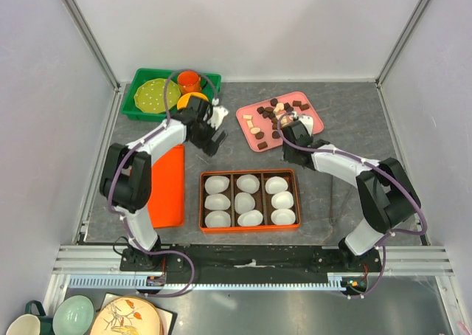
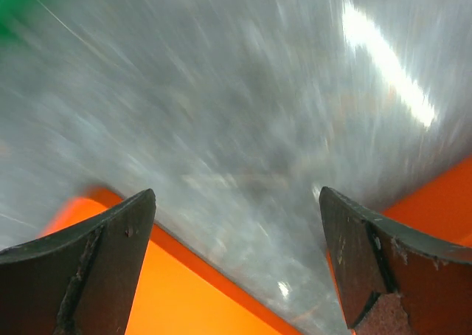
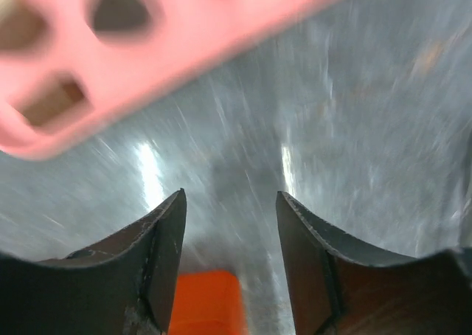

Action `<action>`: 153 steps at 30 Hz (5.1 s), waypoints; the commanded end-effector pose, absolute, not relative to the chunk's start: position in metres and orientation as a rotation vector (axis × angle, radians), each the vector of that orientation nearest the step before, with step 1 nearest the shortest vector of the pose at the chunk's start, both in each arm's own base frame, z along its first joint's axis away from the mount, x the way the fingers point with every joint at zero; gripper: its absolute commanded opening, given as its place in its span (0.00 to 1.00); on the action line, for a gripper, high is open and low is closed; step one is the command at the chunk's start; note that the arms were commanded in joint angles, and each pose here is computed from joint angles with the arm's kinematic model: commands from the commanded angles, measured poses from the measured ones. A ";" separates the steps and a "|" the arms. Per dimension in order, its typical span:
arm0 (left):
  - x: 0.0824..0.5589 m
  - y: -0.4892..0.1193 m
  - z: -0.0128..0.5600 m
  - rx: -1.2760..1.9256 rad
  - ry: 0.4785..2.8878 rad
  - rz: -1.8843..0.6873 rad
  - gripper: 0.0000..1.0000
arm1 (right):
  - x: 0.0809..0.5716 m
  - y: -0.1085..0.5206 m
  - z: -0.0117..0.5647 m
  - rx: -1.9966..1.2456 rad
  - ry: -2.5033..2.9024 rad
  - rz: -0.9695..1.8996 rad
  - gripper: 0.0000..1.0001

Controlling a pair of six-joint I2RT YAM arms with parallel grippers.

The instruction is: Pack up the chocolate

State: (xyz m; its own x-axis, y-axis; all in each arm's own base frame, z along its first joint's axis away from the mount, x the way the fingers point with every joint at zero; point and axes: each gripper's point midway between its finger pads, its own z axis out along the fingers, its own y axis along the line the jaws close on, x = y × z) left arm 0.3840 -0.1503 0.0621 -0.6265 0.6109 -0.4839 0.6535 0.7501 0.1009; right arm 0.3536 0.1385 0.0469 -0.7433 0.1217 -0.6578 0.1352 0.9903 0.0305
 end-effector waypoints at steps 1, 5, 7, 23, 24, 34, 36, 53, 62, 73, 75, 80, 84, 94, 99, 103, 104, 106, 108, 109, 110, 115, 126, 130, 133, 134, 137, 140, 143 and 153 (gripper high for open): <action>0.447 -0.186 0.117 0.855 2.320 -0.144 0.99 | 0.405 0.146 0.115 0.226 2.230 -0.033 0.60; 0.465 -0.217 0.111 0.792 2.362 -0.176 0.99 | 0.422 0.139 0.138 0.270 2.175 -0.031 0.61; 0.469 -0.235 0.105 0.798 2.368 -0.188 0.99 | 0.428 0.130 0.146 0.302 2.153 -0.042 0.62; 0.466 -0.266 0.058 0.685 2.459 -0.219 0.96 | 0.416 0.079 0.133 0.439 2.143 -0.097 0.62; 0.467 -0.266 0.059 0.676 2.457 -0.219 0.96 | 0.416 0.079 0.133 0.436 2.142 -0.092 0.61; 0.473 -0.276 0.046 0.559 2.497 -0.258 0.96 | 0.411 0.079 0.121 0.421 2.166 -0.093 0.61; 0.475 -0.276 0.043 0.553 2.498 -0.243 0.96 | 0.411 0.079 0.121 0.420 2.165 -0.093 0.61; 0.465 -0.273 0.068 0.513 2.471 -0.286 0.95 | 0.408 0.086 0.106 0.397 2.195 -0.054 0.61; 0.464 -0.279 0.088 0.475 2.454 -0.377 0.93 | 0.409 0.086 0.102 0.384 2.202 -0.061 0.61; 0.476 -0.288 0.061 0.445 2.494 -0.370 0.93 | 0.408 0.086 0.100 0.378 2.202 -0.059 0.60; 0.477 -0.290 0.057 0.440 2.500 -0.369 0.93 | 0.407 0.087 0.099 0.379 2.202 -0.050 0.61; 0.475 -0.290 0.046 0.449 2.515 -0.339 0.93 | 0.406 0.086 0.099 0.378 2.203 -0.053 0.60; 0.474 -0.283 0.036 0.466 2.524 -0.284 0.92 | 0.406 0.087 0.100 0.380 2.199 -0.050 0.61; 0.470 -0.273 0.017 0.537 2.509 -0.171 0.83 | 0.400 0.084 0.101 0.405 2.192 -0.042 0.59; 0.468 -0.260 0.017 0.574 2.486 -0.100 0.78 | 0.393 0.080 0.103 0.432 2.189 -0.046 0.59; 0.459 -0.247 0.013 0.605 2.479 -0.044 0.77 | 0.383 0.076 0.104 0.451 2.210 -0.068 0.59; 0.459 -0.244 0.014 0.615 2.471 -0.027 0.76 | 0.380 0.075 0.104 0.454 2.215 -0.072 0.59; 0.455 -0.238 0.015 0.611 2.464 -0.009 0.75 | 0.372 0.068 0.104 0.466 2.228 -0.106 0.58; 0.451 -0.229 0.016 0.637 2.458 0.026 0.73 | 0.366 0.065 0.107 0.474 2.231 -0.120 0.58; 0.450 -0.227 0.016 0.642 2.456 0.031 0.72 | 0.360 0.062 0.106 0.476 2.248 -0.137 0.58; 0.449 -0.225 0.017 0.650 2.450 0.034 0.72 | 0.356 0.061 0.105 0.476 2.257 -0.139 0.59; 0.439 -0.216 0.024 0.688 2.445 0.029 0.65 | 0.334 0.058 0.098 0.501 2.314 -0.140 0.62; 0.421 -0.204 0.016 0.809 2.454 0.026 0.57 | 0.284 0.047 0.068 0.560 2.430 -0.203 0.61; 0.415 -0.204 0.011 0.927 2.448 0.005 0.49 | 0.277 0.045 0.061 0.588 2.443 -0.217 0.61; 0.413 -0.197 0.008 0.981 2.434 0.030 0.46 | 0.273 0.041 0.058 0.590 2.450 -0.240 0.61; 0.411 -0.192 0.005 0.986 2.437 0.036 0.46 | 0.271 0.040 0.057 0.590 2.453 -0.254 0.61; 0.412 -0.186 0.004 1.016 2.420 0.066 0.45 | 0.267 0.036 0.056 0.599 2.462 -0.282 0.62; 0.417 -0.180 0.003 1.034 2.408 0.084 0.42 | 0.263 0.035 0.053 0.602 2.475 -0.298 0.62; 0.422 -0.175 0.004 1.045 2.395 0.101 0.41 | 0.262 0.033 0.051 0.602 2.480 -0.316 0.62; 0.431 -0.175 0.012 1.156 2.303 0.096 0.42 | 0.249 0.029 0.030 0.638 2.512 -0.343 0.61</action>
State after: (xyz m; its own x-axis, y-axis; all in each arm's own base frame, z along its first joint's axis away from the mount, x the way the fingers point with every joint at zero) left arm 0.4458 -0.1995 0.0270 -0.4902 0.6808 -0.5442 0.6666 0.6951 0.2692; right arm 0.2536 0.0320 0.0362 -0.7644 0.3510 -0.5408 0.4780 0.8715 -0.1099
